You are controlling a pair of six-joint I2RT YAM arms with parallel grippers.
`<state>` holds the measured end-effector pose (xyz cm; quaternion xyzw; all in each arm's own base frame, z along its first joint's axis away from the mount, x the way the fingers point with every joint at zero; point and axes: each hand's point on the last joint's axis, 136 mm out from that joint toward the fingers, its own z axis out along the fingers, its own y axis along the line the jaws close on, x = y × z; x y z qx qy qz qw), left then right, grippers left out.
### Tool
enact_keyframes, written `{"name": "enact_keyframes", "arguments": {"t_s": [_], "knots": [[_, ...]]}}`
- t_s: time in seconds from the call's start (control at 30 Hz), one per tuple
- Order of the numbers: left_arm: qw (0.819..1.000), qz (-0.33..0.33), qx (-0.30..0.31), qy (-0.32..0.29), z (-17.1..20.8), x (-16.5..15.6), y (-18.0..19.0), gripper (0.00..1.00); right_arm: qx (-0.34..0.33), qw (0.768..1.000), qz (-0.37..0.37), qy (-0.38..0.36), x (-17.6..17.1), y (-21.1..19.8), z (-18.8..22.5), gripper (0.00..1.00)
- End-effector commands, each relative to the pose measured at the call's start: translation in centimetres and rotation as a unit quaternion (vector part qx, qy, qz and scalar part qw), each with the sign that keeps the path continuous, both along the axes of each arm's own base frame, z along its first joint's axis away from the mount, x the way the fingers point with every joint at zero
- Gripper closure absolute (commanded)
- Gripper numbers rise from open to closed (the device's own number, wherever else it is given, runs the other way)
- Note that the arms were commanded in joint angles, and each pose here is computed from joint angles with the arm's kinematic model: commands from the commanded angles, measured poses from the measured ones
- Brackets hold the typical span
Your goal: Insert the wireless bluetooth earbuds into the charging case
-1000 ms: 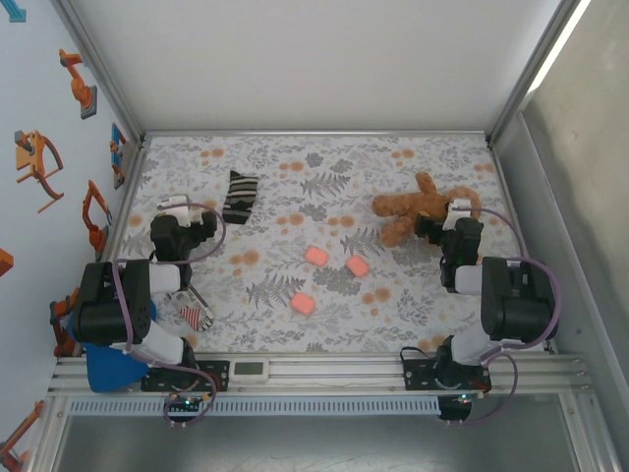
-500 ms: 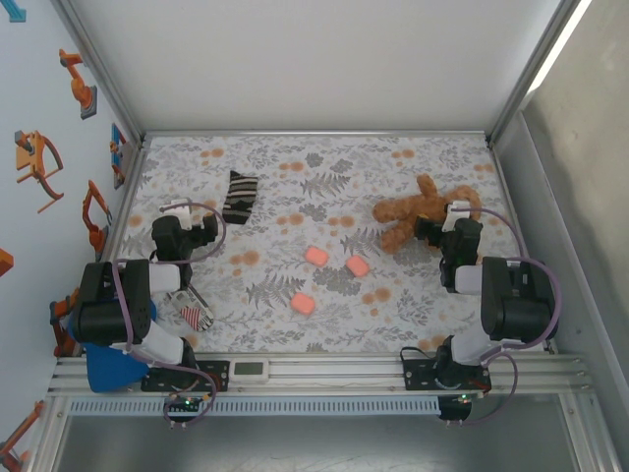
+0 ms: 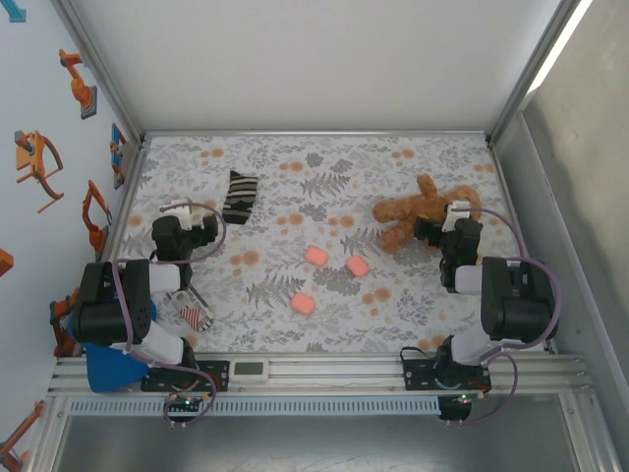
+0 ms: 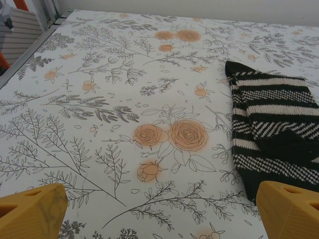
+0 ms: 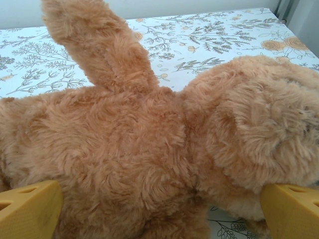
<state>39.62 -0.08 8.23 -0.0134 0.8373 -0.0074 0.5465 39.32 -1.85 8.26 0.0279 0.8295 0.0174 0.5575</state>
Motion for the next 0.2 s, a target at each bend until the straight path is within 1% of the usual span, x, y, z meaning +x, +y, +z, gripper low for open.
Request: {"name": "enact_keyframes", "arguments": {"t_s": [0.0, 0.17], "knots": [[1.000, 0.002, -0.001, 0.001, 0.06, 0.01, 0.03, 0.04, -0.004, 1.000, -0.008, -0.007, 0.25, -0.28, 0.55, 0.00], [1.000, 0.002, -0.001, 0.002, 0.02, 0.01, 0.03, 0.04, -0.007, 1.000, -0.008, -0.008, 0.24, -0.22, 0.59, 0.00]]}}
